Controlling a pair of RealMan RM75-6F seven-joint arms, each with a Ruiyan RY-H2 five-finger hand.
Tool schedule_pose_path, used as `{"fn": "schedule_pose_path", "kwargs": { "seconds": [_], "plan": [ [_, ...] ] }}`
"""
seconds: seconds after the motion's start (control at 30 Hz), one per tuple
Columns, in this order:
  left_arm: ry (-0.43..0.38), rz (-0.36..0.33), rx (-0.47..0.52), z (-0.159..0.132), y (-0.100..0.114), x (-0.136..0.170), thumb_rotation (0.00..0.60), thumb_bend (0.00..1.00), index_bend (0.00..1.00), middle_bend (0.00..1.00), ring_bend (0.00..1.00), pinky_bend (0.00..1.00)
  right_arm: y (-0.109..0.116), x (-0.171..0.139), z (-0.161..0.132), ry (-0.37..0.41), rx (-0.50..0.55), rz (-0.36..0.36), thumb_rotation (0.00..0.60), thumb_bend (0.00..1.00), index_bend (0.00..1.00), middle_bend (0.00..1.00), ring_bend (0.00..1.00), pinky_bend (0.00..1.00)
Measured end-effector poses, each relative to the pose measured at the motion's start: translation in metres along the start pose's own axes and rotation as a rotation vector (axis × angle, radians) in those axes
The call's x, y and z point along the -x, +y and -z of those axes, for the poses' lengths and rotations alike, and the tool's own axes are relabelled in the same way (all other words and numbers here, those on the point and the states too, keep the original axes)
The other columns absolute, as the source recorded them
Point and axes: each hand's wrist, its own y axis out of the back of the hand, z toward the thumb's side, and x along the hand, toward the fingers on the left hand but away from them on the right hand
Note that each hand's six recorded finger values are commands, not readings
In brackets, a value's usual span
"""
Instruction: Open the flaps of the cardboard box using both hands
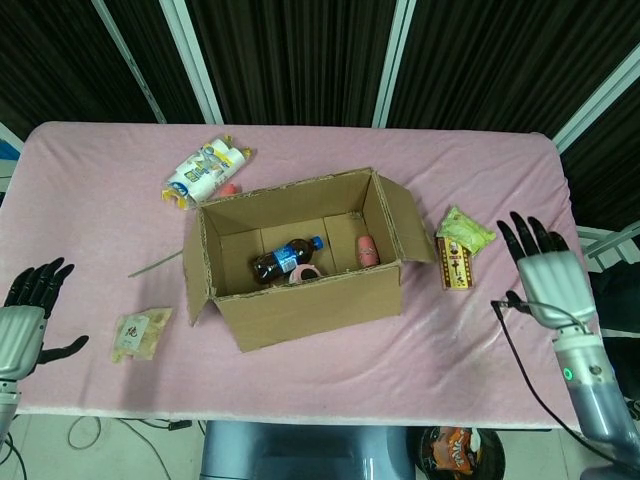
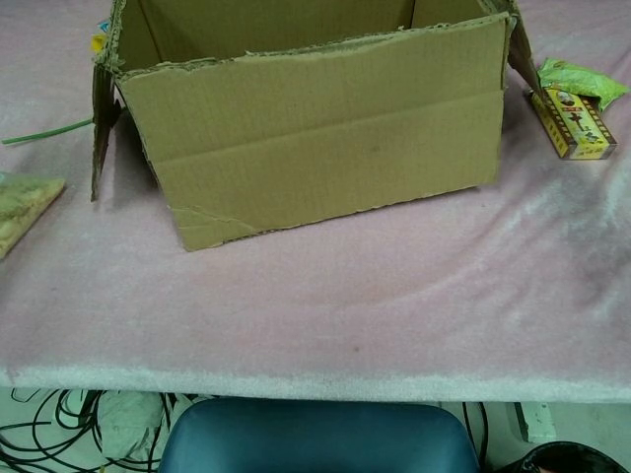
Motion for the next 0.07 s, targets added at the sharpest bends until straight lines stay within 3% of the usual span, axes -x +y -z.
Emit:
{"fn": "schedule_pose_path", "kwargs": {
  "seconds": [0.07],
  "plan": [
    [-0.003, -0.003, -0.008, 0.000, 0.000, 0.000, 0.600, 0.12, 0.00, 0.00, 0.00, 0.00, -0.012, -0.026, 0.007, -0.018, 0.102, 0.006, 0.600, 0.26, 0.00, 0.00, 0.07, 0.23]
  ]
}}
